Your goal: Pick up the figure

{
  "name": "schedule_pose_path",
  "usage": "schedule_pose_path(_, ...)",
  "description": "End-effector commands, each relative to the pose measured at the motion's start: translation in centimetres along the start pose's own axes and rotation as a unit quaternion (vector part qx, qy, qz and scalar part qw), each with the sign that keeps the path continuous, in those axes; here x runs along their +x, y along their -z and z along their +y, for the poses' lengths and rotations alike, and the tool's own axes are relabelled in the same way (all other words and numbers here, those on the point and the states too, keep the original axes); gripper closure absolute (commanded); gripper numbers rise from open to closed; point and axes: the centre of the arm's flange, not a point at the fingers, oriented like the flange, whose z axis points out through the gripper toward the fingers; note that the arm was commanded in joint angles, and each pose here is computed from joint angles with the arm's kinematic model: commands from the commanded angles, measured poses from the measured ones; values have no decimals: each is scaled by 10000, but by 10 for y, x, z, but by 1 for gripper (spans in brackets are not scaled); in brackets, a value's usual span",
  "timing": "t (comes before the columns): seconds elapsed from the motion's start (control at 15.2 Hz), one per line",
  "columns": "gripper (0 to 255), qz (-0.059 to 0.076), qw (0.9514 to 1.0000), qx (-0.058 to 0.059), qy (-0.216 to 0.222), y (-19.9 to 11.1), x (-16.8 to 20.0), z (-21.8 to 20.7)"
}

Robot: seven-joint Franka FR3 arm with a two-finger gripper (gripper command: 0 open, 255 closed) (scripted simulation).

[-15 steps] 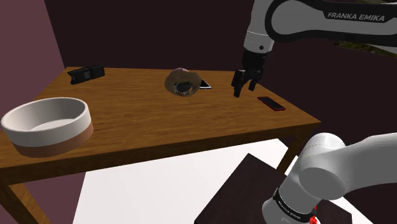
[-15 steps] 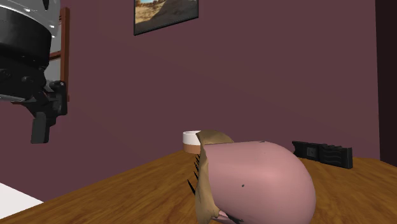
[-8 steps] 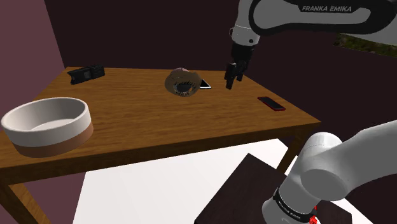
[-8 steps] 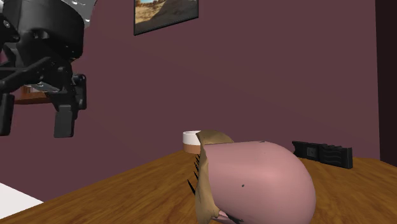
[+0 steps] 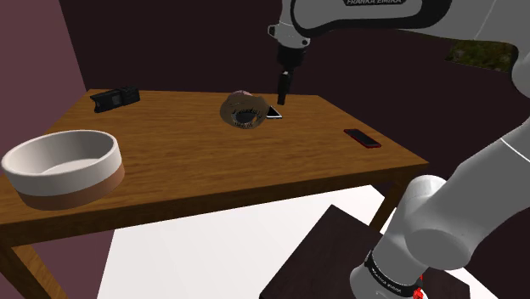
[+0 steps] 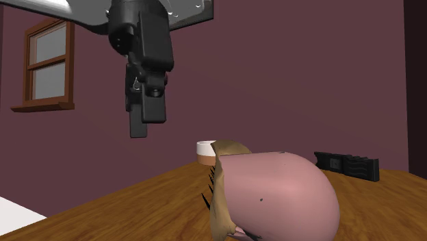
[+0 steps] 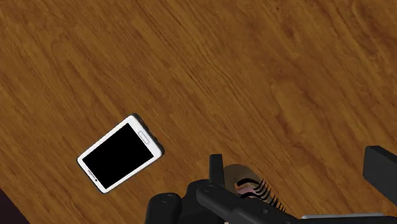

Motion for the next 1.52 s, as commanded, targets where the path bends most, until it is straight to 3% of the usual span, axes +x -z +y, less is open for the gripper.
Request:
schedule_pose_path(0.0,0,56,9986,-77,518,4,23,4)
schedule_pose_path(0.2,0,139,9918,-186,1254,9,59,3)
schedule_pose_path(0.46,0,248,9741,-329,2224,17,106,-6)
schedule_pose_path(0.53,0,259,9717,-344,2323,18,111,-7)
schedule_pose_path(1.12,0,260,9717,-344,2323,-21,111,-16)
schedule_pose_path(1.19,255,260,9717,-344,2323,-21,111,-16)
schedule_pose_path(1.45,255,260,9717,-344,2323,-21,110,-16)
